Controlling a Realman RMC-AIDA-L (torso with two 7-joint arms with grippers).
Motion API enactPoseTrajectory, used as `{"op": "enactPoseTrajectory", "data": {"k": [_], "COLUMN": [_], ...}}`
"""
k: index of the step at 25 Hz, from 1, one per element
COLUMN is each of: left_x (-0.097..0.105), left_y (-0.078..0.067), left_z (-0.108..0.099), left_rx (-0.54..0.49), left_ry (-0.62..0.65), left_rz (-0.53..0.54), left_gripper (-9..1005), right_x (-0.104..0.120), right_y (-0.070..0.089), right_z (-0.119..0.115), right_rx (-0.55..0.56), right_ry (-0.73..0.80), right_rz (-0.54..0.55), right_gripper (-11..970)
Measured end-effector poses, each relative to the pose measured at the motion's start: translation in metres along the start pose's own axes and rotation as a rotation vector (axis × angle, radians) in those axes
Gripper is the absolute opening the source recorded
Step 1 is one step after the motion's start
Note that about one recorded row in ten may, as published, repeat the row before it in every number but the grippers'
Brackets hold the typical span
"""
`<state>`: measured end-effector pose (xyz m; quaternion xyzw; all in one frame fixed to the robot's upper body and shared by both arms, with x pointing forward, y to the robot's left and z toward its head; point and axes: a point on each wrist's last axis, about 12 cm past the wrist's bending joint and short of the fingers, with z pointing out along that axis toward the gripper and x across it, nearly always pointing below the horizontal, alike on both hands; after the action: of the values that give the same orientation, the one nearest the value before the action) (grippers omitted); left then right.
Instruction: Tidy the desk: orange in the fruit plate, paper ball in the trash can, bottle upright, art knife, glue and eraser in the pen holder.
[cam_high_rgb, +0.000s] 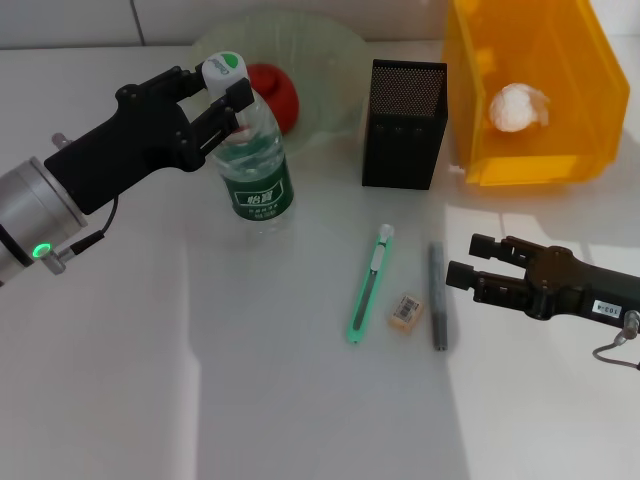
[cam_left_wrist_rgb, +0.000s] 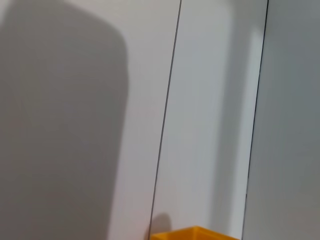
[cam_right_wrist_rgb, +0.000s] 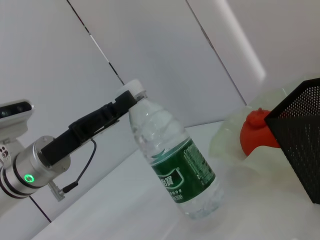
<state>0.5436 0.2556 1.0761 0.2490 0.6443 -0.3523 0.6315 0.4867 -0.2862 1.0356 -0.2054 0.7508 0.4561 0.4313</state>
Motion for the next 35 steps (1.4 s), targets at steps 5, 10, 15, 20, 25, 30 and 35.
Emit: {"op": "enactPoseTrajectory", "data": {"k": [5,10,15,20,25,30,35], "left_x": [0.01,0.016,0.023,0.026,0.027,0.027,0.02], "left_y": [-0.005,-0.01,-0.013,-0.014,-0.014,-0.013,-0.014], "left_z": [-0.006,-0.011,-0.01,-0.01,-0.009,-0.009,-0.016], "left_rx": [-0.035,-0.05,-0.055,-0.062,-0.067,-0.072,-0.099], "left_ry": [-0.059,-0.086,-0.067,-0.058,-0.055,-0.059,-0.145], "left_rz": [0.05,0.12,0.186,0.207,0.205,0.203,0.18], "left_gripper": [435,465,504,542,580,618,671], "right_x": [0.0,0.0,-0.001,-0.002,-0.003,-0.003,-0.004], "right_y": [0.0,-0.001,0.0,0.0,0.0,0.0,0.0], "right_z": [0.0,0.002,0.006,0.009,0.01,0.01,0.01], "right_rx": [0.002,0.007,0.0,-0.007,-0.008,-0.009,-0.009], "right_ry": [-0.002,-0.002,-0.011,-0.015,-0.021,-0.022,-0.028], "right_rz": [-0.002,-0.002,0.005,-0.001,-0.001,-0.002,-0.002], "right_gripper": [841,840,840,841,841,841,840]}}
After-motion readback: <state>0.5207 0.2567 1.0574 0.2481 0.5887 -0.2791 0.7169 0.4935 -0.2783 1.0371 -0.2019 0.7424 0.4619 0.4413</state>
